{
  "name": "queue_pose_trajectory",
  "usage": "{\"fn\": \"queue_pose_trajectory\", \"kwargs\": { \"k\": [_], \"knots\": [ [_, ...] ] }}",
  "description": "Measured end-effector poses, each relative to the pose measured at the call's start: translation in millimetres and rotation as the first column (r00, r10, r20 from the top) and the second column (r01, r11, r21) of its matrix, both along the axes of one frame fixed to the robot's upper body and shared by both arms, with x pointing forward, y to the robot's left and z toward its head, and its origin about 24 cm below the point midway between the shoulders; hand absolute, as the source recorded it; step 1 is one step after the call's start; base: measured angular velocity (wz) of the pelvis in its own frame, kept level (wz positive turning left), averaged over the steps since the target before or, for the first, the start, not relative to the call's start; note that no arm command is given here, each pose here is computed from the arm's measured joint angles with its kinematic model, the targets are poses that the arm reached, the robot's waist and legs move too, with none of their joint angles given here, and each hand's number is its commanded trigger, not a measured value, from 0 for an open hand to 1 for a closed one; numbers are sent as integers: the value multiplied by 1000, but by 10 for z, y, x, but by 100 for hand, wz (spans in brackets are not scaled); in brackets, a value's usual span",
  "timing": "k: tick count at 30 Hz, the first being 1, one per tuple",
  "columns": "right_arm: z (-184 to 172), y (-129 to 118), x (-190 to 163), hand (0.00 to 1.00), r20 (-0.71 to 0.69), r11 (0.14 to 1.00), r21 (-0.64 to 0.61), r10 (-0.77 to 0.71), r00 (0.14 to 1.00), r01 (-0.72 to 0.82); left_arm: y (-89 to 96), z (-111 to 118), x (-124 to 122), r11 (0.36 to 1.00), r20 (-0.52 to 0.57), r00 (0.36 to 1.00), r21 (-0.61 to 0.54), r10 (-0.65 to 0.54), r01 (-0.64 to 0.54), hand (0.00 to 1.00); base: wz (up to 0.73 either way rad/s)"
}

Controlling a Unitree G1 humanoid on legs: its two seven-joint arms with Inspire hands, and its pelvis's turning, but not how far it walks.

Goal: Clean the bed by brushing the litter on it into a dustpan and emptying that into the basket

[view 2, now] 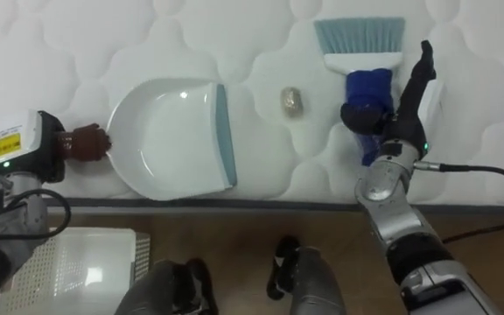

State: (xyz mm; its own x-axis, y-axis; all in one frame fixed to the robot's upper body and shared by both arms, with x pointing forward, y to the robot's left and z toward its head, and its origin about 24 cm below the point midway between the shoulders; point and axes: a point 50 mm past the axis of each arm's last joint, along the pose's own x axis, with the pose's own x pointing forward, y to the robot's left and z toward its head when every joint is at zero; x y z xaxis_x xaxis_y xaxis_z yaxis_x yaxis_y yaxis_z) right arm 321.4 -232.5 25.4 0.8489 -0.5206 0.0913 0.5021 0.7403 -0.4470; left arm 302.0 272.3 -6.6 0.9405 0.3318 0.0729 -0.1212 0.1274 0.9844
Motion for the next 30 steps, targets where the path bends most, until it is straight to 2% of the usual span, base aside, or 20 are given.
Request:
{"fn": "queue_pose_trajectory", "kwargs": {
  "k": [4,14,30],
  "knots": [
    [-48,-47,26,0,-71,999,44,-8,997,11,-3,19,23,1000,-2,1000,1,1,-1,100,0],
    [-107,-72,35,0,-142,999,53,18,990,-11,3,30,41,1000,-18,1000,5,10,-10,100,0],
    [-168,-142,31,0,-192,994,109,0,981,22,-119,104,120,999,31,999,-12,-42,42,100,8]
  ]
}}
